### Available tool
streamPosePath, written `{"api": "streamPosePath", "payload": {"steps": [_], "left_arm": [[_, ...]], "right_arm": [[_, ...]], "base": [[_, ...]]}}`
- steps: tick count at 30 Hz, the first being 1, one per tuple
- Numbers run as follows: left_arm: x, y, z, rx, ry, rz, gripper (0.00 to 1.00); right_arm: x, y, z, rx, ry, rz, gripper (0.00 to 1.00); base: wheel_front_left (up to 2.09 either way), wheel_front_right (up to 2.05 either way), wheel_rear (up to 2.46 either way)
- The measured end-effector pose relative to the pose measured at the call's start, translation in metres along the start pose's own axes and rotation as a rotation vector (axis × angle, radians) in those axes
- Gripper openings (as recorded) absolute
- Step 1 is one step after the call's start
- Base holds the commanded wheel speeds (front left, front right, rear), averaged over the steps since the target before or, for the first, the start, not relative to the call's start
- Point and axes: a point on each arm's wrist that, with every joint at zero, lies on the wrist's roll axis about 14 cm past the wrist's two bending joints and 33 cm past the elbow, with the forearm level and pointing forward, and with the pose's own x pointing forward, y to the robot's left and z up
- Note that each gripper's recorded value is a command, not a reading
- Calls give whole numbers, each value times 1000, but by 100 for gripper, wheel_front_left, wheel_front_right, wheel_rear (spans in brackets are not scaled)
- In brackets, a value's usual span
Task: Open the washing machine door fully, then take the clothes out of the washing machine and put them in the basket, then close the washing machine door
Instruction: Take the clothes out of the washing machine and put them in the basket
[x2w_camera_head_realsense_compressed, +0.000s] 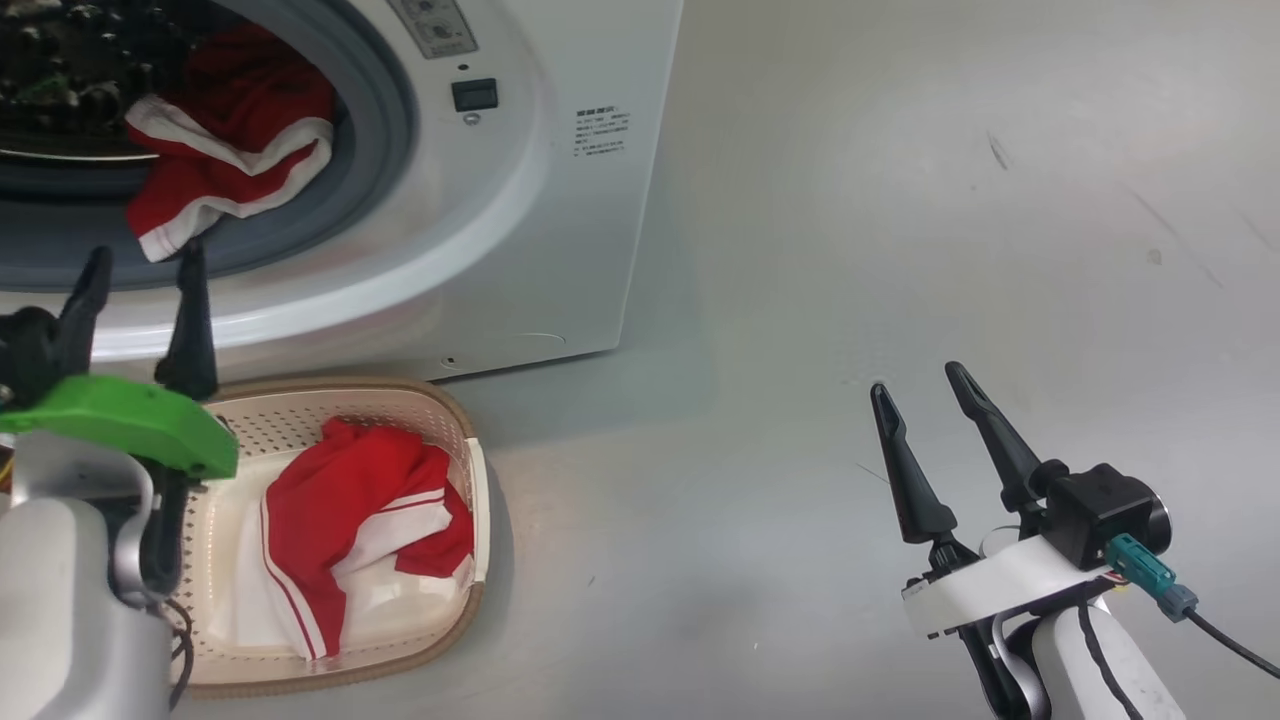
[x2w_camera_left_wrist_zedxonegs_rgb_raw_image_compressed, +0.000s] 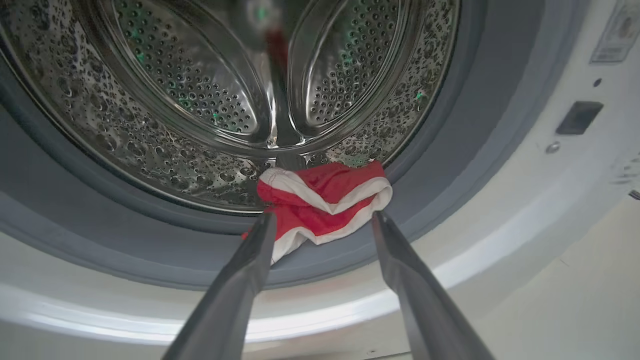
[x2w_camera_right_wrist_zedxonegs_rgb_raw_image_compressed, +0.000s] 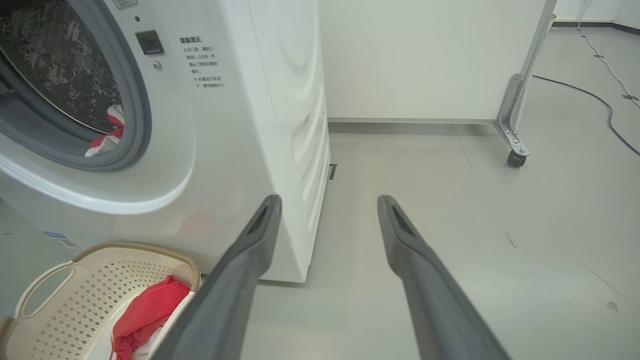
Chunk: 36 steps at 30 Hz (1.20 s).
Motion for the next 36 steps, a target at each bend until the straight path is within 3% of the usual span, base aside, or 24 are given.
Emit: {"api": "streamPosePath", "payload": {"steps": [5,19,36], "left_arm": [[29,4,-14,-80,74,27,100],[89,9,-48,-93,279,59,100],[124,20,-74,-117,435,119,100]], "right_arm": [[1,-12,-3,-2,12,-38,100],[7,-35,-13,-20,46,-104,100],[14,-43,-20,-14,65,-134,100]], "base": [[0,0,0],[0,0,0],[0,0,0]]}}
